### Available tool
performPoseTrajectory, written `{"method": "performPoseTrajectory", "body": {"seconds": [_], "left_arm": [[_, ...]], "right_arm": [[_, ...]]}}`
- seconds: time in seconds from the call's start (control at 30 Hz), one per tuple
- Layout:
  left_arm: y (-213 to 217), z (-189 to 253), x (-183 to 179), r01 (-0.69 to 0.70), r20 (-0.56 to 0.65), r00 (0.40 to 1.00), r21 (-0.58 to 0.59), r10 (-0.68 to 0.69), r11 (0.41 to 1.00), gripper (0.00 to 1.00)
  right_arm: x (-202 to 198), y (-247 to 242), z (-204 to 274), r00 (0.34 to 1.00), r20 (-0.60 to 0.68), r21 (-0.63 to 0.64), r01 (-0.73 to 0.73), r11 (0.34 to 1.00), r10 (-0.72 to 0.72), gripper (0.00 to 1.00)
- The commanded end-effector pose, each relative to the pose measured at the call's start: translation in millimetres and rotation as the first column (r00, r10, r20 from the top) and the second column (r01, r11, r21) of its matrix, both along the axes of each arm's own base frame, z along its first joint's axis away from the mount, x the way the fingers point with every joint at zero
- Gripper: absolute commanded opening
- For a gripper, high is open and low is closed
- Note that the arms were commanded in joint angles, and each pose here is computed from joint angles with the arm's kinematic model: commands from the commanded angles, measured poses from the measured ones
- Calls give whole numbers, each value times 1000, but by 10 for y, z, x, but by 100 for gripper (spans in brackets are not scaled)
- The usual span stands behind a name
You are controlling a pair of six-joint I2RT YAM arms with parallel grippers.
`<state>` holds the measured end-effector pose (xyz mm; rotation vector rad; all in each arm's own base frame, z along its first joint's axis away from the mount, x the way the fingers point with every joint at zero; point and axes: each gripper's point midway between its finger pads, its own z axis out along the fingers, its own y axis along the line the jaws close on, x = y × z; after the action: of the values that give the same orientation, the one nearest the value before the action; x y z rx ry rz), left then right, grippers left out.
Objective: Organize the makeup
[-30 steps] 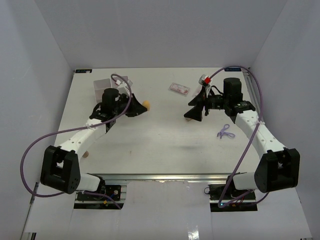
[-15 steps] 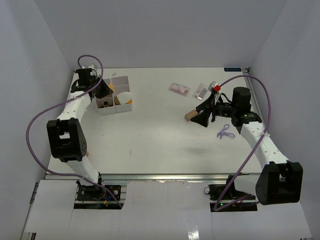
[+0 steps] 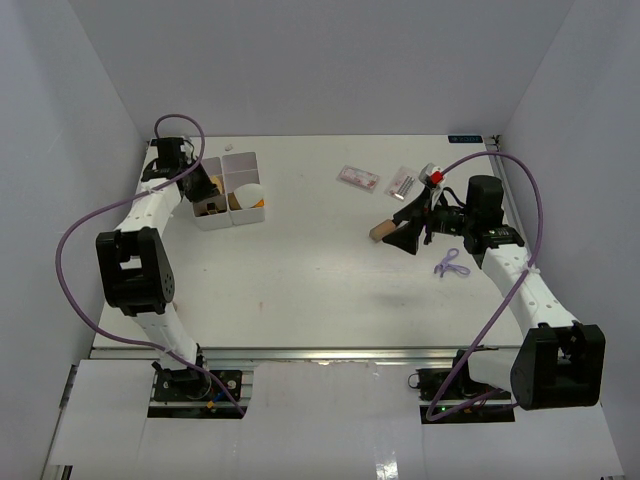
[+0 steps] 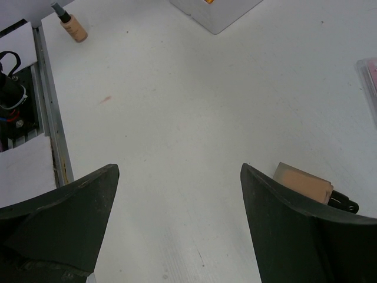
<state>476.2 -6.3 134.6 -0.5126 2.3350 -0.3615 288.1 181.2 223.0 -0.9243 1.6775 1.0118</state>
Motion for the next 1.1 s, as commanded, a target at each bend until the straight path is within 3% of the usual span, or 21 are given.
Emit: {"method": "performPoseTrajectory", "body": {"seconds": [0.0,0.27,0.6,1.07], "left_arm": [[168,206,140,-82,44,996,-36,84,996,0],[144,176,72,-221,-33,975,-273,220,937,2],[-116,341,36,-372,-171,925,-586,339,720,8],[48,402,78,-471,-185,864,-623,468,625,11]], "right_arm": [[4,-10,86,999,49,18,-12,1000,11,90],[13,-36,76,999,42,23,-4,1000,3,90],[6,-49,83,999,45,30,-7,1000,5,90],[-20,-82,100,999,41,42,-6,999,4,90]]}}
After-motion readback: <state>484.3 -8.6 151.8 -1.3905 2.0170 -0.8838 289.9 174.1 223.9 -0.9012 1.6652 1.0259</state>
